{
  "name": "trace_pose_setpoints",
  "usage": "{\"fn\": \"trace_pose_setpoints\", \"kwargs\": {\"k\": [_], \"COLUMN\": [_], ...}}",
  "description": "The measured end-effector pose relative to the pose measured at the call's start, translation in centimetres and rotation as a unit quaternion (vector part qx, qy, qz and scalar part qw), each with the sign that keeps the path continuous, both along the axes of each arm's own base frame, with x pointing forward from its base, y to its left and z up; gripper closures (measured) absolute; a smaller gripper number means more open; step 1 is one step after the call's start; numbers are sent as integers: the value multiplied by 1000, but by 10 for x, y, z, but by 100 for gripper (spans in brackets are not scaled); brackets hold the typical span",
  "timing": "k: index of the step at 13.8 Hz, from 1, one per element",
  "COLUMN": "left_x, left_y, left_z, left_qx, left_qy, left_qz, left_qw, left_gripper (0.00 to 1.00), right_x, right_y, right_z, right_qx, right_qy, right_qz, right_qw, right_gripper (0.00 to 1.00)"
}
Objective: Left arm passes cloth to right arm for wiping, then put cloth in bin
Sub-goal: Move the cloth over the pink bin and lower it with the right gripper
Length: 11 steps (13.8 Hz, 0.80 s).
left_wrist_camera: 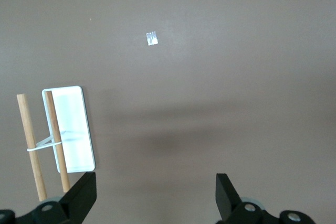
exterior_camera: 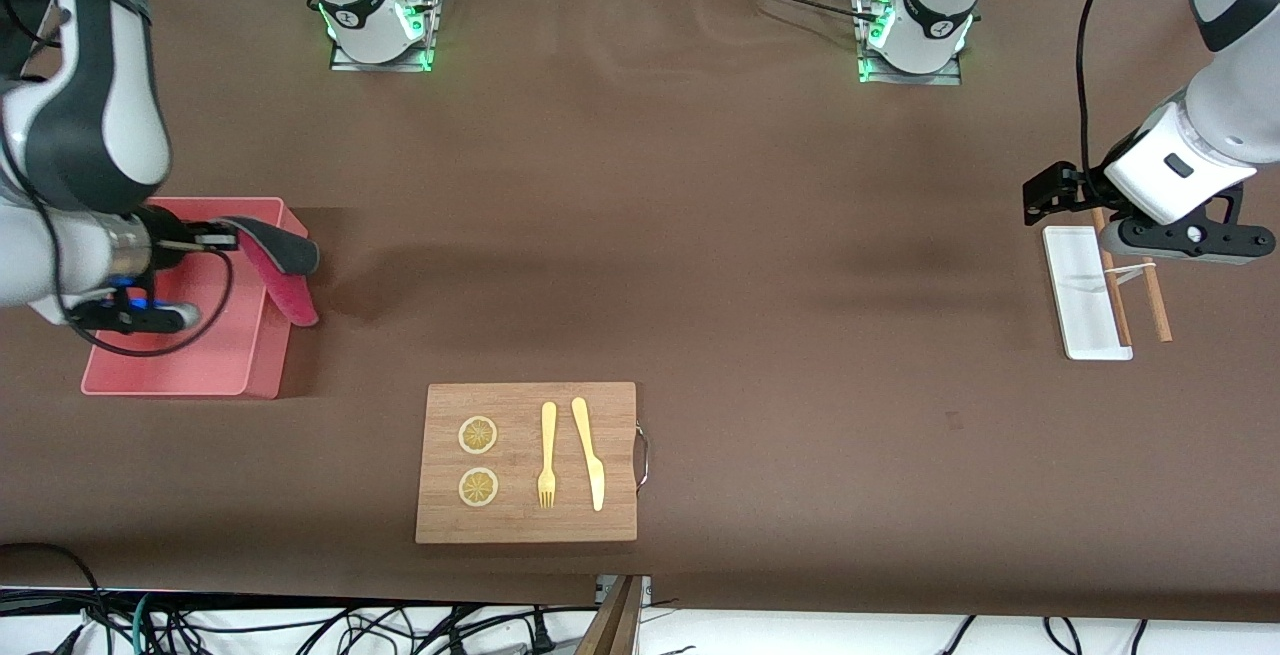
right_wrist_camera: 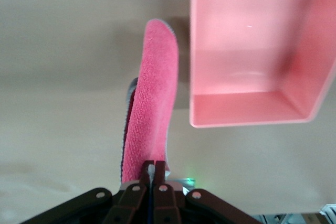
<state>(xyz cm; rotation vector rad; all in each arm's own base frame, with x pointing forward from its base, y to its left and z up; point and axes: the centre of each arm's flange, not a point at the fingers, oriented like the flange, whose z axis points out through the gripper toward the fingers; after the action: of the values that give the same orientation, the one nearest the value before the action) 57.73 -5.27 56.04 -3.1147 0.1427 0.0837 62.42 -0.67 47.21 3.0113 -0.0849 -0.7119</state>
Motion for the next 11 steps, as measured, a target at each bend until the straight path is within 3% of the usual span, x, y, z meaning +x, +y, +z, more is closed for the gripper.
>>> {"fn": "trace_pose_setpoints", "kwargs": {"k": [3,7,11], "left_x": [4,14,13], "left_y": [-11,-31,-49], "left_z": [-5,-18,-21], "left_qx": [-2,-6,-7], "left_qy": [-7,-19,-20], "left_qz": [-10,-27,-41], "left_qw": [1000,999,999], "left_gripper": [0,0,0], "right_x": [-9,-27,-22], "right_y": [-47,-142,-170], "right_z": [28,34,-2], "right_qx": [-27,-13,-18], "right_qy": [1,16,19], "right_qz": [33,62,72], "right_qw": [999,998,997], "right_gripper": [98,98,98]}}
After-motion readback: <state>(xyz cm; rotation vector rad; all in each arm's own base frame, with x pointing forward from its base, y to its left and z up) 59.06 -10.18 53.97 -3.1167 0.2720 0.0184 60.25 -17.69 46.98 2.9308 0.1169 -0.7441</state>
